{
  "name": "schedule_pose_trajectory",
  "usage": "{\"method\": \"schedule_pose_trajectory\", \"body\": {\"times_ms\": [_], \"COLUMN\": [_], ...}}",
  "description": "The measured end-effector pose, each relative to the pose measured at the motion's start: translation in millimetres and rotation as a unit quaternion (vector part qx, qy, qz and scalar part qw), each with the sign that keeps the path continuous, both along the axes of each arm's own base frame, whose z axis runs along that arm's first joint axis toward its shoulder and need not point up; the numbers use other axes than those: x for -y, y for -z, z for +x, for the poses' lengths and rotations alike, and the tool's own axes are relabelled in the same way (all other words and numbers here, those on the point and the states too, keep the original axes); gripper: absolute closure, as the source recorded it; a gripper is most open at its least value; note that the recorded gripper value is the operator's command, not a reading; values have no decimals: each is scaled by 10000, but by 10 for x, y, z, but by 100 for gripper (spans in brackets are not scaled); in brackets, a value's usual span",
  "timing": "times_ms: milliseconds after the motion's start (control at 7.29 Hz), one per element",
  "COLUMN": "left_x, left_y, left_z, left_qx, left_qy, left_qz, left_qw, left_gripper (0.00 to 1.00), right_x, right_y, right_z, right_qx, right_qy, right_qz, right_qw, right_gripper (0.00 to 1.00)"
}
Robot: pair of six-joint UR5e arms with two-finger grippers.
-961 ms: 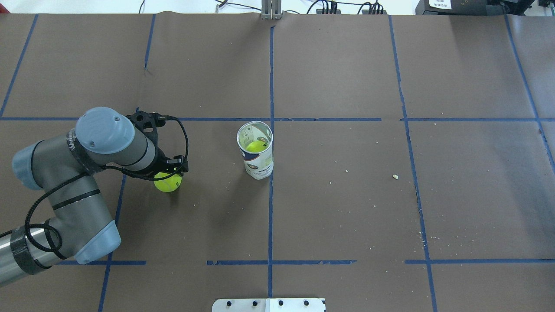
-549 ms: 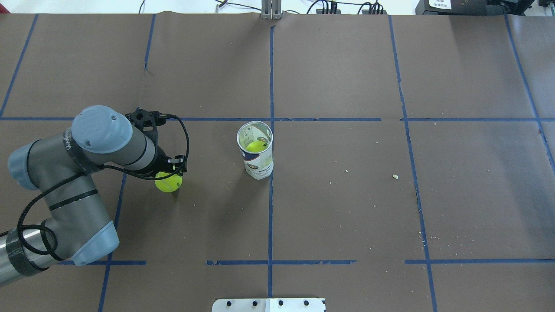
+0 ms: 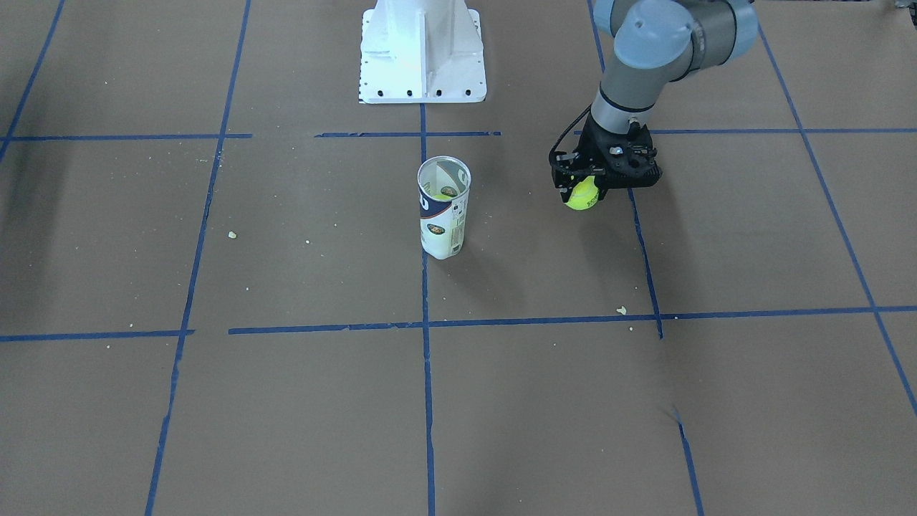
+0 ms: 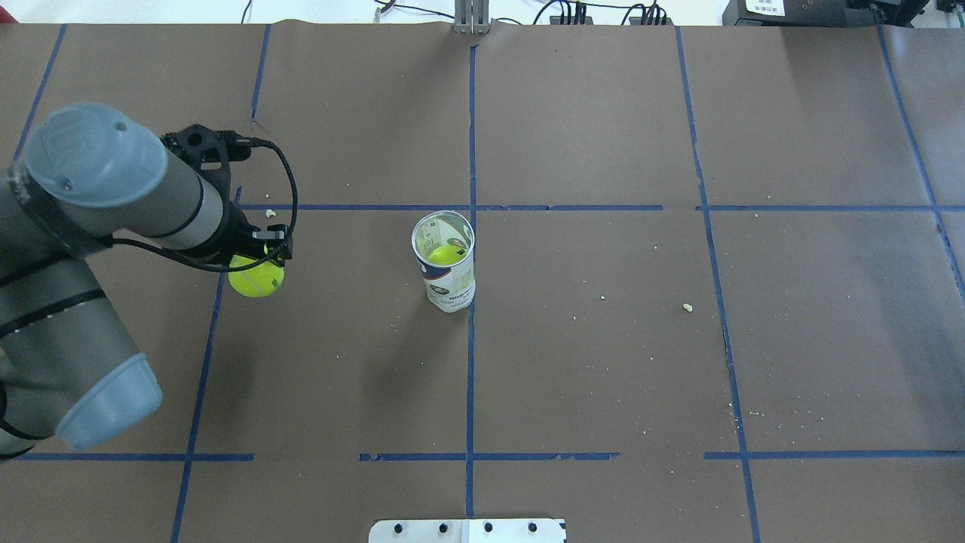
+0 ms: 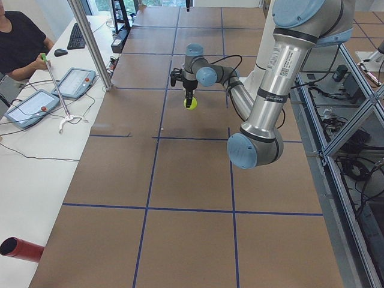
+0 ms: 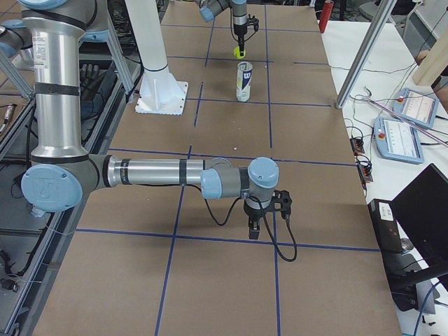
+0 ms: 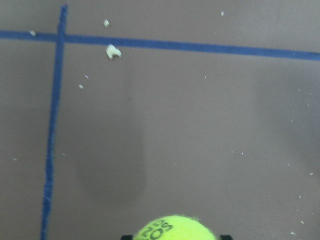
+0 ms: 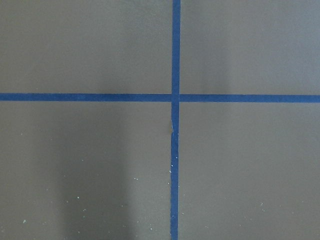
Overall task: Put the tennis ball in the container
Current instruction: 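Lift the tennis ball with the left gripper away from the table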
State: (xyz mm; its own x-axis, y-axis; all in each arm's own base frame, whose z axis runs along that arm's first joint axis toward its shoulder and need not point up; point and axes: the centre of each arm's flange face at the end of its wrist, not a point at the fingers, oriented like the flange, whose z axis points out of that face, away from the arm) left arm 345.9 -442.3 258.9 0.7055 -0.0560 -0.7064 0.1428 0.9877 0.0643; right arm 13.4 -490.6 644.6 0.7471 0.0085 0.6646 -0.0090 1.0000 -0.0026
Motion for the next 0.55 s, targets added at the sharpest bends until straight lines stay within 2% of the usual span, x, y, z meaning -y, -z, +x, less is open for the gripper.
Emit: {"method": "schedule_pose_trajectory", "body": {"times_ms": [275,549], "left_x": [381,508], "left_y": [530,1006], "left_z": [-671,-952], "left_qx": [146,29], "left_qy": [18,-59], "left_qz": [-1,-74], "left_qw": [9999,10000], "left_gripper": [100,100], "right_x": [0,0], "right_y": [0,0], "right_z": [0,0], "right_qx": [0,0], "right_qy": [0,0], "right_qz": [0,0], "right_qw": [10000,10000], "right_gripper": [0,0]}}
